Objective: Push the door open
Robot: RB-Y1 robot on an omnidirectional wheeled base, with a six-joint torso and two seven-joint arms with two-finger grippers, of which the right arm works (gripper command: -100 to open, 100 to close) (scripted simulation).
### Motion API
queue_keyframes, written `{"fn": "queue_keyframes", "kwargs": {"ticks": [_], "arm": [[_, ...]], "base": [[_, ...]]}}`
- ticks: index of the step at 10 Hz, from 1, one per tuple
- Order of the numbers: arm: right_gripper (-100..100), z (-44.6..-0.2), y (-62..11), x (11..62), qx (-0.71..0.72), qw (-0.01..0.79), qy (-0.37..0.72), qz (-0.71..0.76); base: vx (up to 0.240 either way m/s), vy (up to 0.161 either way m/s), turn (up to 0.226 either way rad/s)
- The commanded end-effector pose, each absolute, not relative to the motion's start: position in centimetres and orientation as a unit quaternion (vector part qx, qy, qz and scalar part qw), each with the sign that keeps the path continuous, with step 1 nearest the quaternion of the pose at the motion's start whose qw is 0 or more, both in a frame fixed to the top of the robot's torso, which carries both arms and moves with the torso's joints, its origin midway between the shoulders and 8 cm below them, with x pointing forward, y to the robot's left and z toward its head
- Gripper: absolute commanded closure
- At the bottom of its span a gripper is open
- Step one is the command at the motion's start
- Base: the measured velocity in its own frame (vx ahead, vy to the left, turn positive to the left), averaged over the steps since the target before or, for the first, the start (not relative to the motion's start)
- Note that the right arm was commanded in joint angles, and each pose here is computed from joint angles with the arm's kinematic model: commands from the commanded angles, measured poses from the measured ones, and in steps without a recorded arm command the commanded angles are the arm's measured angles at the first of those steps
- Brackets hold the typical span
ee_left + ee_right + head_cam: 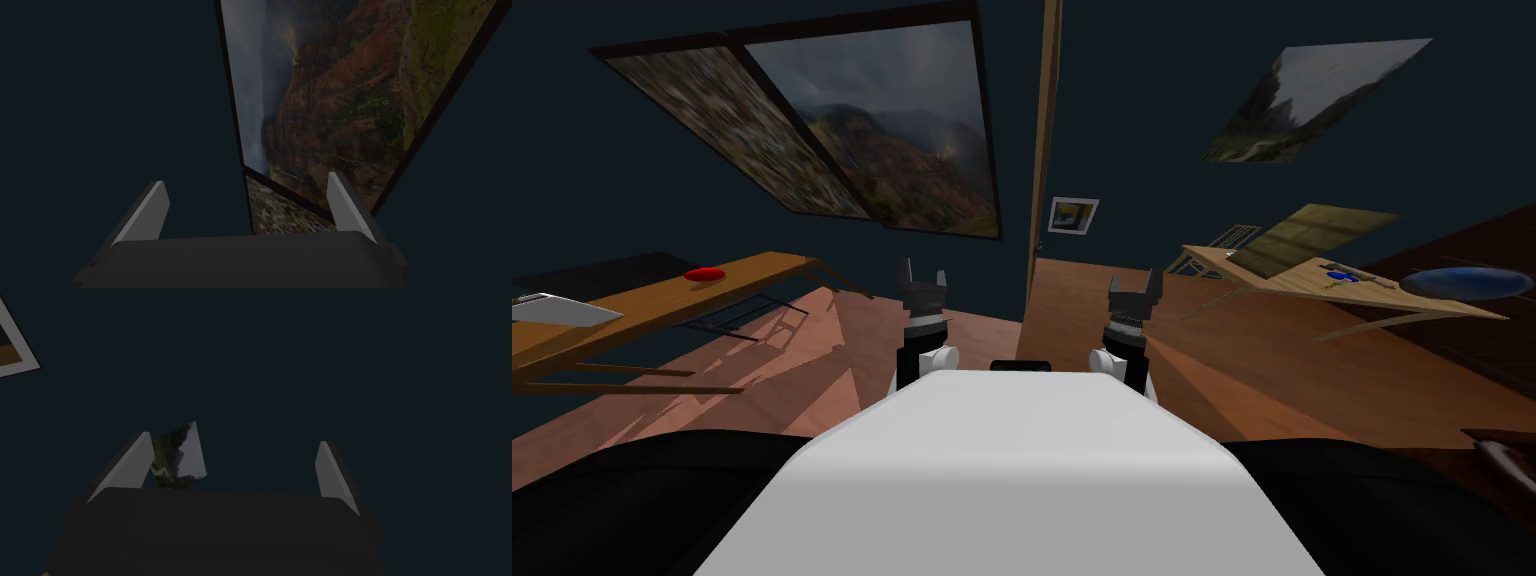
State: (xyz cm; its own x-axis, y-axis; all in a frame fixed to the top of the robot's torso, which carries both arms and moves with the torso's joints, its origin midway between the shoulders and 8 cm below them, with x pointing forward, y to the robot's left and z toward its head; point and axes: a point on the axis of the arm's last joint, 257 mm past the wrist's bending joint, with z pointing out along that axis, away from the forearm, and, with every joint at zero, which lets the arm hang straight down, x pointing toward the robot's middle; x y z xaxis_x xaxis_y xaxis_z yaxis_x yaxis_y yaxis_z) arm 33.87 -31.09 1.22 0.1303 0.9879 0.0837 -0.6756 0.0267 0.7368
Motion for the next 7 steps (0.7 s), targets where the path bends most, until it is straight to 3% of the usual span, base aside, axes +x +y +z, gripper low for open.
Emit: {"fn": "queue_keyframes", "kwargs": {"ticks": [1,7], "arm": [[-100,0.5,-30.8,34.5,0.332,0.671,0.244,0.616],[-100,-3.1,-29.1,37.3,0.348,0.649,0.274,0.619]], "base": [[0.169,-0.075,0.188],[0.166,-0.186,0.196]]}}
